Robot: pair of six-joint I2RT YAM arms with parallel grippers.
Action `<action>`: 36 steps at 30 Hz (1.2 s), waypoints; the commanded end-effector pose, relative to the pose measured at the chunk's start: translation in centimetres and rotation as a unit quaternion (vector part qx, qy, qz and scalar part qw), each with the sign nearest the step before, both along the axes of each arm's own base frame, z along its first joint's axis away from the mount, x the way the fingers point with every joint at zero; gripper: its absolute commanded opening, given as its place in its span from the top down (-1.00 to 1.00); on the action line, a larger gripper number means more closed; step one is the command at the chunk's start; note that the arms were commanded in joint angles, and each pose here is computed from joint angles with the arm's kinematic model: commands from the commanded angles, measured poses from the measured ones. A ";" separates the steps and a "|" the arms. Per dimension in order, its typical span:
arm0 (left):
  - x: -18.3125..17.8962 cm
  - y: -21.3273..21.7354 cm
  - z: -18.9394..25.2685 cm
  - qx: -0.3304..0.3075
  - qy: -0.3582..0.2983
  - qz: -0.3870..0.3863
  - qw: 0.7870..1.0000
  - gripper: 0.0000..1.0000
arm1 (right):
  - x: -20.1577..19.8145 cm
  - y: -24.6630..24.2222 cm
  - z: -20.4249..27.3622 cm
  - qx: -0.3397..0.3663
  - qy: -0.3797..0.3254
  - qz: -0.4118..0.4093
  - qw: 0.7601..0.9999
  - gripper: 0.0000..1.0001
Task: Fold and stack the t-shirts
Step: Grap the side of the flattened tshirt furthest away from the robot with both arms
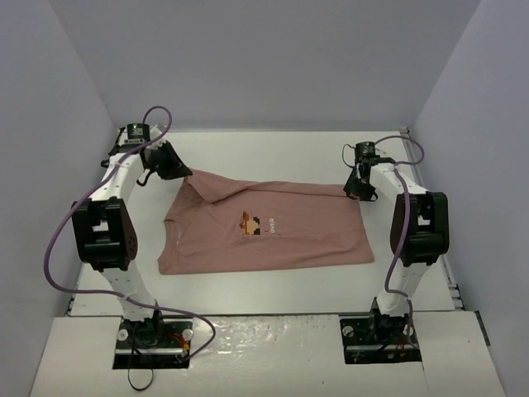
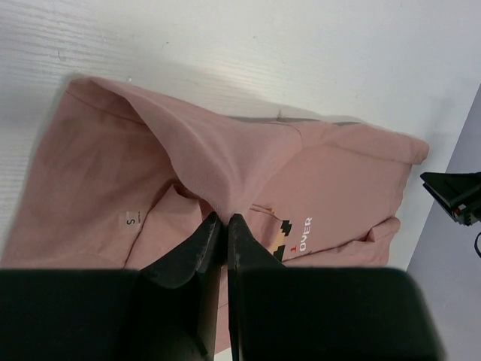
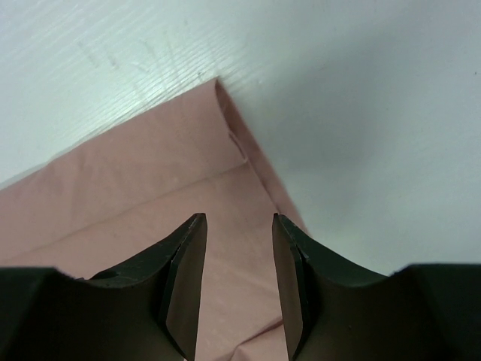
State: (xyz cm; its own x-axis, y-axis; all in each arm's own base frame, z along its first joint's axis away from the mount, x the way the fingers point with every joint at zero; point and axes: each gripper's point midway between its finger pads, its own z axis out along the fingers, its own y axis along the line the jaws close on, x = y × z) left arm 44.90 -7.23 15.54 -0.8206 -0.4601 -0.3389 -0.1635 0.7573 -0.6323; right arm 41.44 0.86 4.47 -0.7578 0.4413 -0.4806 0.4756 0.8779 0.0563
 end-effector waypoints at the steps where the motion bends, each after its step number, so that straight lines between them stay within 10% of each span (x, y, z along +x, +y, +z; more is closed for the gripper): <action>1: -0.3 -0.5 3.2 -0.001 -0.039 -0.007 0.999 1.00 | 2.6 -0.9 1.7 -0.006 -0.040 -0.032 0.999 0.24; 36: -0.5 -1.0 2.2 -0.008 -0.020 -0.025 0.999 1.00 | 4.9 -1.0 -0.1 -0.006 -0.043 -0.036 0.998 0.52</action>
State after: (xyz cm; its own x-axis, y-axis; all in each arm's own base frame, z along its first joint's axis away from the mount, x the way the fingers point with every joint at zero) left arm 43.60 -7.80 14.57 -0.8457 -0.4504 -0.2862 -0.1857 0.7512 -0.6334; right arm 44.59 0.44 1.74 -0.7242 0.4960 -0.4790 0.5284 0.8455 0.0766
